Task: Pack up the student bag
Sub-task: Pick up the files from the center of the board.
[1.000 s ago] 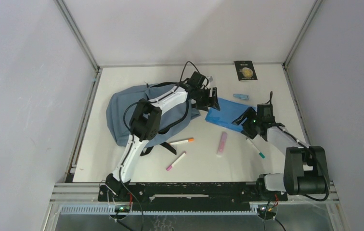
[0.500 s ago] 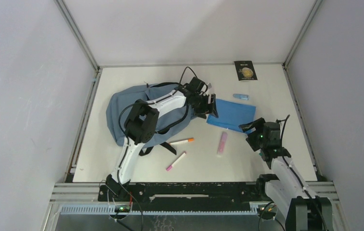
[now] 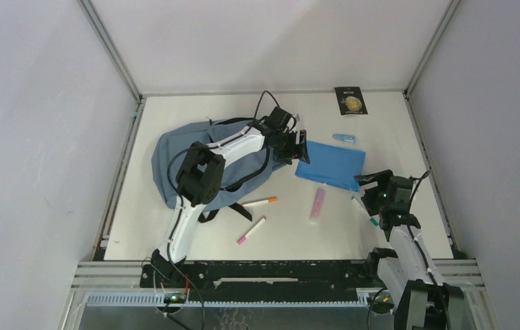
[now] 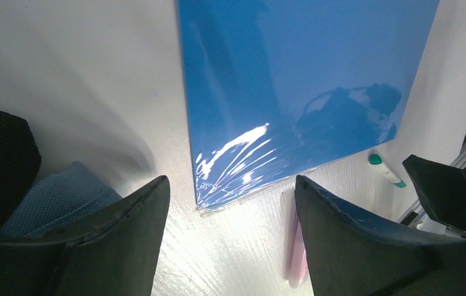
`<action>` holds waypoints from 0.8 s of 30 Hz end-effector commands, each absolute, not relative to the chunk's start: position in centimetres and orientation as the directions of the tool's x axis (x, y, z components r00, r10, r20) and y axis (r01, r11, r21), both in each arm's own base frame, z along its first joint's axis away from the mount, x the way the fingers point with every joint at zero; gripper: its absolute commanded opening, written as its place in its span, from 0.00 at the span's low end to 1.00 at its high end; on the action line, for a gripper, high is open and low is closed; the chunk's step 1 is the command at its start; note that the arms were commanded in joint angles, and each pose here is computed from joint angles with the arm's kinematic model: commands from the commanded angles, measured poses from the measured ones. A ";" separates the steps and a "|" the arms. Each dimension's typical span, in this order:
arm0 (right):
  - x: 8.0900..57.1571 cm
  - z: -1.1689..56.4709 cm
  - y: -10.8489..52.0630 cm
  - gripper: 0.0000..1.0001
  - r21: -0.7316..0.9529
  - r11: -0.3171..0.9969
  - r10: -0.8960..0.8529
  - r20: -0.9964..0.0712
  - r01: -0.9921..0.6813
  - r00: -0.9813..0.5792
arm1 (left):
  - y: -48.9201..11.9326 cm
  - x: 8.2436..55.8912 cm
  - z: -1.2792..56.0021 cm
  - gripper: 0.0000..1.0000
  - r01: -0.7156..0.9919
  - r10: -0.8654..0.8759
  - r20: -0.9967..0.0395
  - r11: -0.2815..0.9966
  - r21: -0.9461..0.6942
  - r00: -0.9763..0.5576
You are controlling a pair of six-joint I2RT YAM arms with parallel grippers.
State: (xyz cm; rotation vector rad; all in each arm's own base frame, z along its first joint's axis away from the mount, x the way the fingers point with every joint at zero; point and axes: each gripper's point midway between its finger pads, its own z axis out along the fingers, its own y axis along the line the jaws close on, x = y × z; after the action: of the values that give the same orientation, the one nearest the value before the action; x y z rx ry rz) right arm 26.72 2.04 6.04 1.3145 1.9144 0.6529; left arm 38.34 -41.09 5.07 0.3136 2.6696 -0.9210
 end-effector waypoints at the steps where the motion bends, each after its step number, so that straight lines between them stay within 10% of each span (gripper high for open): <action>1: 25.6 6.1 0.1 0.91 0.708 0.368 0.929 -0.310 0.602 -0.203 | -41.6 39.4 8.7 0.79 0.346 0.097 -0.419 0.740 -0.577 -0.903; 24: 22.5 2.2 6.2 0.92 0.645 0.423 0.887 -0.151 0.636 -0.436 | -40.8 40.3 8.9 0.79 0.327 0.072 -0.418 0.746 -0.581 -0.906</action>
State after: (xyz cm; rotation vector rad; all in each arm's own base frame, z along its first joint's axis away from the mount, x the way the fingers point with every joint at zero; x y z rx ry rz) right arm 23.41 4.43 3.37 1.2927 2.1323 0.6668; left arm 39.01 -40.29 4.99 0.2879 2.6739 -0.9105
